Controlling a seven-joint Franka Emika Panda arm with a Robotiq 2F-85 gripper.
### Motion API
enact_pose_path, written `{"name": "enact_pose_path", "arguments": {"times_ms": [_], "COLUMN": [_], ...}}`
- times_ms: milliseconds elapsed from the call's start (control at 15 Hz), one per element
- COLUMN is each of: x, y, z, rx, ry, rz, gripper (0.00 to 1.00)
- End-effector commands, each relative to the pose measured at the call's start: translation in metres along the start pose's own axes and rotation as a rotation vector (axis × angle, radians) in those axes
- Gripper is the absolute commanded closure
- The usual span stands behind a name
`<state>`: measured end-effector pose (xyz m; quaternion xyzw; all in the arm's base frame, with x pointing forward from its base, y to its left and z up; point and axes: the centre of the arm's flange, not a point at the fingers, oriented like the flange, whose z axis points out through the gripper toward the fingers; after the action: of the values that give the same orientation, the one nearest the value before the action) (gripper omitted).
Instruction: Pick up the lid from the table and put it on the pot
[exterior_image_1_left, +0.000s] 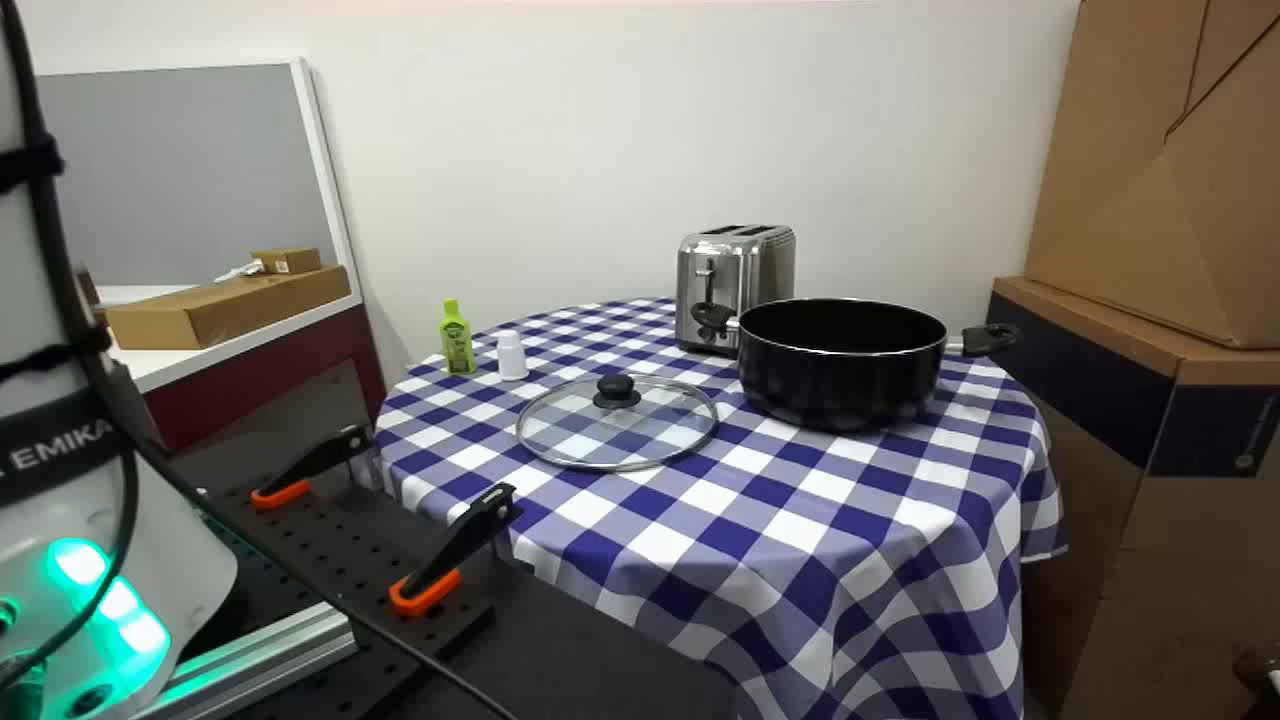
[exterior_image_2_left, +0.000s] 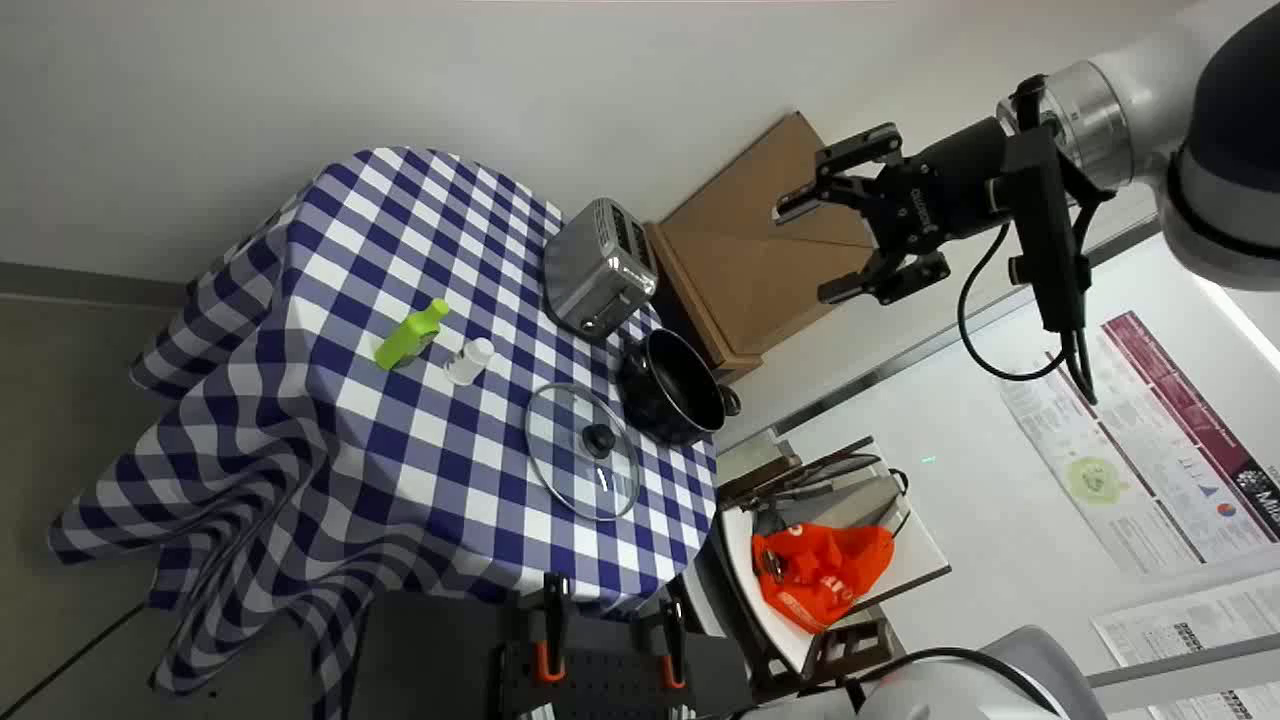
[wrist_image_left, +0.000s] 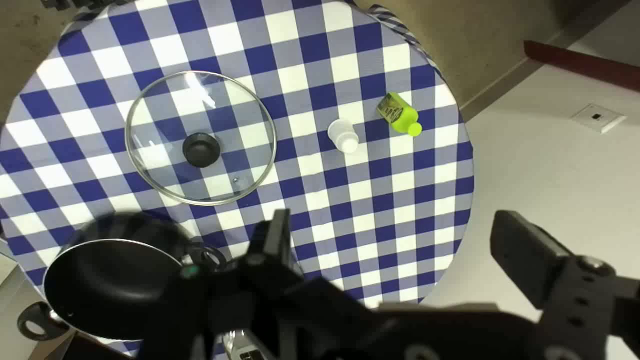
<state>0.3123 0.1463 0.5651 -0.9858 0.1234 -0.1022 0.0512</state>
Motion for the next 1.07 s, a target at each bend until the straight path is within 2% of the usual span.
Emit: {"name": "enact_pose_path", "arguments": {"times_ms": [0,267,733,1000], "x": [0.000,0.014,0.053,0.067], "y": [0.000,0.019,0.079,0.116], "z": [0.000,0.016,0.070,0.117], "rx": [0.000,-0.057,-0.125,-0.133], "ry": [0.001,0.067,0.219,0.185], "rz": [0.000,0.038,0.131,0.174], "gripper": [0.00,0.00,0.00,0.00]}}
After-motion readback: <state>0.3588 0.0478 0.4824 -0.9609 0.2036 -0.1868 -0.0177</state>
